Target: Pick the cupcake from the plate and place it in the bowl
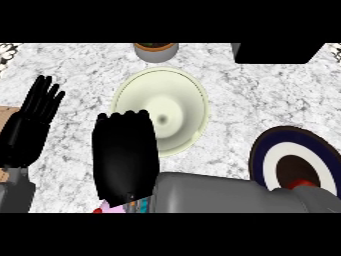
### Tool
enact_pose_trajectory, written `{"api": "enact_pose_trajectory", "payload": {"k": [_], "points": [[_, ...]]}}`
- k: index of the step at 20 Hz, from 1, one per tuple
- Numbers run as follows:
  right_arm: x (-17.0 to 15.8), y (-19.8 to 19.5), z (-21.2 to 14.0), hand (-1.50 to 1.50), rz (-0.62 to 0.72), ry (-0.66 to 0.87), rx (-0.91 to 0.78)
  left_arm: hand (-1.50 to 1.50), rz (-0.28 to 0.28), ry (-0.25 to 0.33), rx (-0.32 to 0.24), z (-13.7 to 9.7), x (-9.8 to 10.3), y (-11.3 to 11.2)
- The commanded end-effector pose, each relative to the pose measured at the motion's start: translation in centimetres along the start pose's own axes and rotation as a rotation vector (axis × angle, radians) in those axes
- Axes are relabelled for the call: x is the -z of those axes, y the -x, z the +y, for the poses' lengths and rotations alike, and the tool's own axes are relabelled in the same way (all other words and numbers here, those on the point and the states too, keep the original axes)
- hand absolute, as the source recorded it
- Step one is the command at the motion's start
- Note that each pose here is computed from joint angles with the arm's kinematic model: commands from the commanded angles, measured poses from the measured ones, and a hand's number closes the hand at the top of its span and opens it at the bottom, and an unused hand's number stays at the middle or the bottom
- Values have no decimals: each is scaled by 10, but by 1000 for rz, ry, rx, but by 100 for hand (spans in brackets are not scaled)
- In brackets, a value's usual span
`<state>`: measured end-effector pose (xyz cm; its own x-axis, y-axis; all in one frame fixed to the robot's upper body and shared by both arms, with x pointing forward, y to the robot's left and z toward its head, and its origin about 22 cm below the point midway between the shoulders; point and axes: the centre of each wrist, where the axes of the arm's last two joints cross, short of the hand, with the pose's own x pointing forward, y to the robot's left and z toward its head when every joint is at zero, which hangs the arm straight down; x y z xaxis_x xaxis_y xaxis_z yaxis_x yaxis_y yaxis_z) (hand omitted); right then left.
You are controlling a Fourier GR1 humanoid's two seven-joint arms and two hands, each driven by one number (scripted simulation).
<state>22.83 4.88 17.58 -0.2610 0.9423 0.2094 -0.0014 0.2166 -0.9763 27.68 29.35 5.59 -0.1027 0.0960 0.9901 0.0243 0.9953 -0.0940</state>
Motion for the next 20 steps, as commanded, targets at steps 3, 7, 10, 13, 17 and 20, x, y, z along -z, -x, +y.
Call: {"api": "enact_pose_trajectory", "payload": {"k": [3,7,10,13,17,20], "points": [[20,-11,-33,150,304,127,20,0,-4,-20,-4,2,-3,-1],[35,-4,-29,150,371,191,61,0,5,2,-5,3,-8,1],[48,6,-31,150,382,234,90,0,-11,-4,-6,-4,-4,-3],[69,26,-41,150,409,263,129,0,-3,-10,13,13,-14,6],[79,35,-42,150,409,260,178,0,-30,4,5,-1,-4,4],[108,68,-17,150,420,265,185,0,-14,27,-22,1,-2,5]]}}
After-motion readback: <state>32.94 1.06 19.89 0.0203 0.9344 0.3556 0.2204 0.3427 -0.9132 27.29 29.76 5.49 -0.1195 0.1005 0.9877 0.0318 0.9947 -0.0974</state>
